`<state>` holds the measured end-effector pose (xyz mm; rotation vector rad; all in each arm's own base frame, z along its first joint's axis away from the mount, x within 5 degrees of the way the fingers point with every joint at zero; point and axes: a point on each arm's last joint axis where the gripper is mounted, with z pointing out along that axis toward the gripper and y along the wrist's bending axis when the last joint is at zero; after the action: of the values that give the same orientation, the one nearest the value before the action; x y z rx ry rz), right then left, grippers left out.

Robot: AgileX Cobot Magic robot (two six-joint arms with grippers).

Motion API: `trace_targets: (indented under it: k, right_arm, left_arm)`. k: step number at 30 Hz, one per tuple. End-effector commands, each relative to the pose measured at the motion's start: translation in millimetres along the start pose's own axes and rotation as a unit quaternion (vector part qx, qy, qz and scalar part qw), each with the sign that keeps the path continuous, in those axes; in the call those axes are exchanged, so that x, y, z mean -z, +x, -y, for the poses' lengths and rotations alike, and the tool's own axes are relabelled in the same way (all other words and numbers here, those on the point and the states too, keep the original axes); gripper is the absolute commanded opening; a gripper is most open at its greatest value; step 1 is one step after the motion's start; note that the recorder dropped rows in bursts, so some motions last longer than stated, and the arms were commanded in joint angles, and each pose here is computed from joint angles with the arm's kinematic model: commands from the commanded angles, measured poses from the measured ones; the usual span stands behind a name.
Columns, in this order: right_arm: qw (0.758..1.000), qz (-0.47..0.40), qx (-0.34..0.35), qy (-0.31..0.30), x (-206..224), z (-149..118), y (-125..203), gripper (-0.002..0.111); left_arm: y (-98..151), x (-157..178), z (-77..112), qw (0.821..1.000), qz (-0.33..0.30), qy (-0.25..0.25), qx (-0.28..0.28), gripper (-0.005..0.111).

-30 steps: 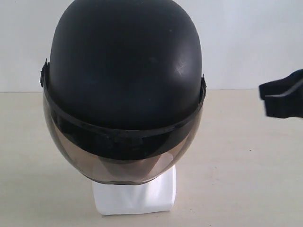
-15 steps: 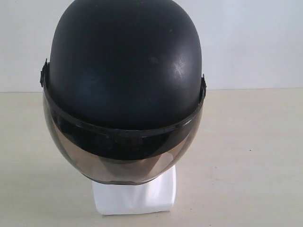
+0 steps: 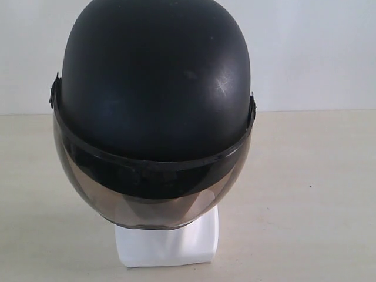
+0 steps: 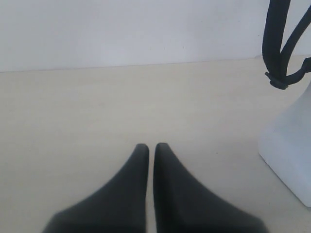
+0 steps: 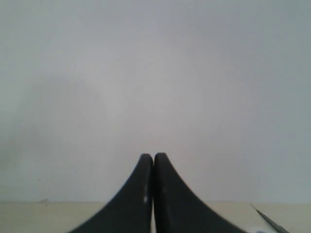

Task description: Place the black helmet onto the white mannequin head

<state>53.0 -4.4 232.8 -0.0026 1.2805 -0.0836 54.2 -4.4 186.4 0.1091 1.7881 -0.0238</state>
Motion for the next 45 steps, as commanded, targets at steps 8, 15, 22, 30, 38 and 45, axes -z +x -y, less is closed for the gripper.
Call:
trace_targets:
  k: [8, 15, 22, 30, 38, 45]
  right_arm:
    - [0.990, -0.135, -0.003, -0.044, 4.5, -8.1, 25.6, 0.000]
    - [0.979, -0.196, -0.057, -0.020, 7.9, -5.7, 36.0, 0.000]
    - [0.966, -0.252, -0.050, -0.018, 12.4, -5.5, 45.3, 0.000]
    - [0.963, -0.261, -0.067, -0.017, 13.3, -6.3, 46.8, 0.000]
    - [0.963, -0.261, -0.068, -0.017, 13.3, -6.3, 46.8, 0.000]
    - [0.963, -0.261, -0.068, -0.017, 13.3, -6.3, 46.8, 0.000]
  left_arm:
    - [0.9, -0.1, -0.2, 1.000, 0.001, -0.002, -0.004, 0.004]
    - [0.9, -0.1, -0.2, 1.000, 0.001, -0.002, -0.004, 0.004]
    - [1.0, -0.1, -0.2, 1.000, 0.000, -0.002, -0.004, 0.004]
    - [1.0, -0.1, -0.2, 1.000, 0.000, -0.002, -0.004, 0.004]
    - [1.0, -0.1, -0.2, 1.000, 0.000, -0.002, -0.004, 0.004]
    - [1.0, -0.1, -0.2, 1.000, 0.000, -0.002, -0.004, 0.004]
